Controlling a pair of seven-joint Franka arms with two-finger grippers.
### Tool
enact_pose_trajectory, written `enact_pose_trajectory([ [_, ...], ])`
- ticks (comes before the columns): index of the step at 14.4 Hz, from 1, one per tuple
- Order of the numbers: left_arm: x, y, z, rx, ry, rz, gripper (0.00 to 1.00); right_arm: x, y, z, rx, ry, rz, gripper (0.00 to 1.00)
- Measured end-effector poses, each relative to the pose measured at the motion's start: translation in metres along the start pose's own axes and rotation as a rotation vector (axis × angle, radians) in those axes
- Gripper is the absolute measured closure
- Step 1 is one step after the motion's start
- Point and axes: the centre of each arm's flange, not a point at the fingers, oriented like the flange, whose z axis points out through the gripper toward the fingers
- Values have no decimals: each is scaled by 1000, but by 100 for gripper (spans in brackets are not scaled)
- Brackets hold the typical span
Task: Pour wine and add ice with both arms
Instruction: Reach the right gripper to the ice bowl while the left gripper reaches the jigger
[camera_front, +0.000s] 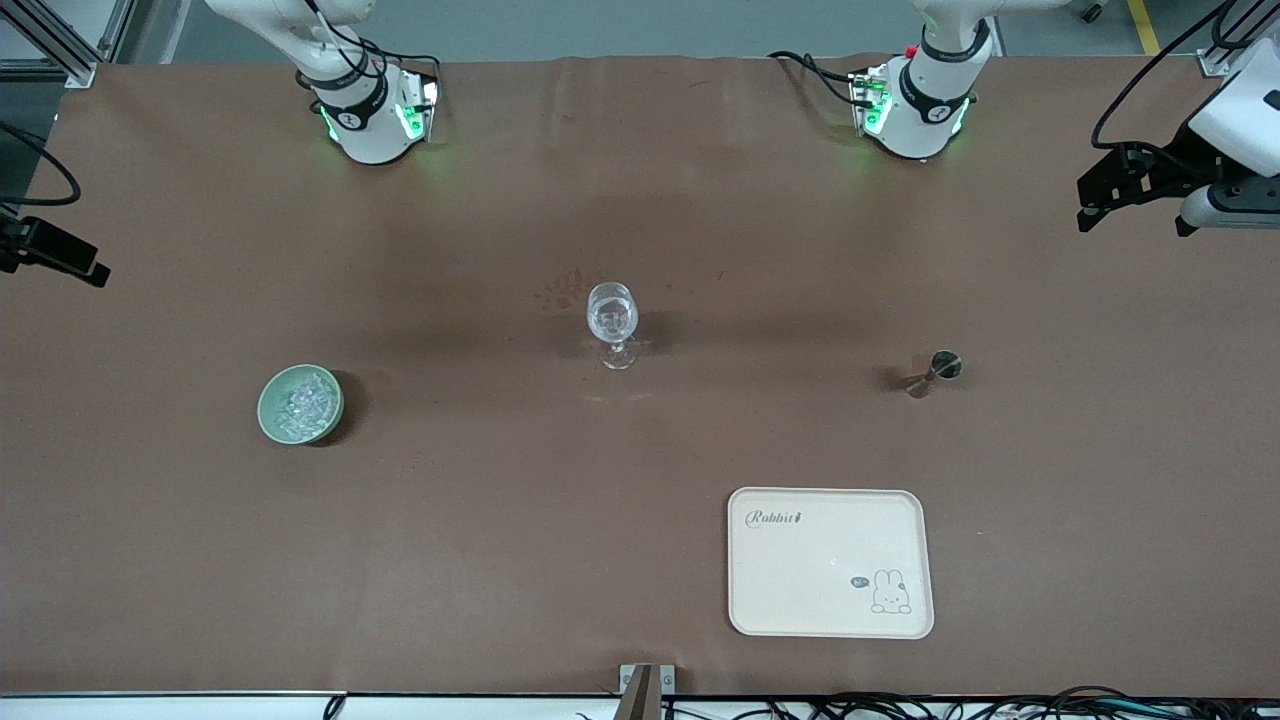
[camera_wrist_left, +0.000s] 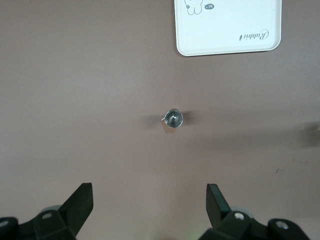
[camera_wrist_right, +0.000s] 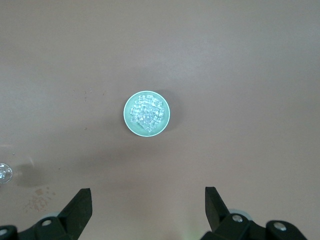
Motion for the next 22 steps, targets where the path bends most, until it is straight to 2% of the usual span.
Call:
enact_pose_trajectory([
  [8, 2, -4, 4, -1, -8, -7, 0, 0, 0, 0, 0, 0, 0, 0],
  [15, 46, -27, 84, -24, -128, -46, 0, 0, 0, 0, 0, -1, 1, 0],
  [19, 73, -67, 132, -41, -190, -192, 0, -2, 0, 2, -1, -18, -1, 0],
  [22, 87, -96, 174, -117, -232, -357, 0, 15, -21, 37, -3, -38, -41, 0],
])
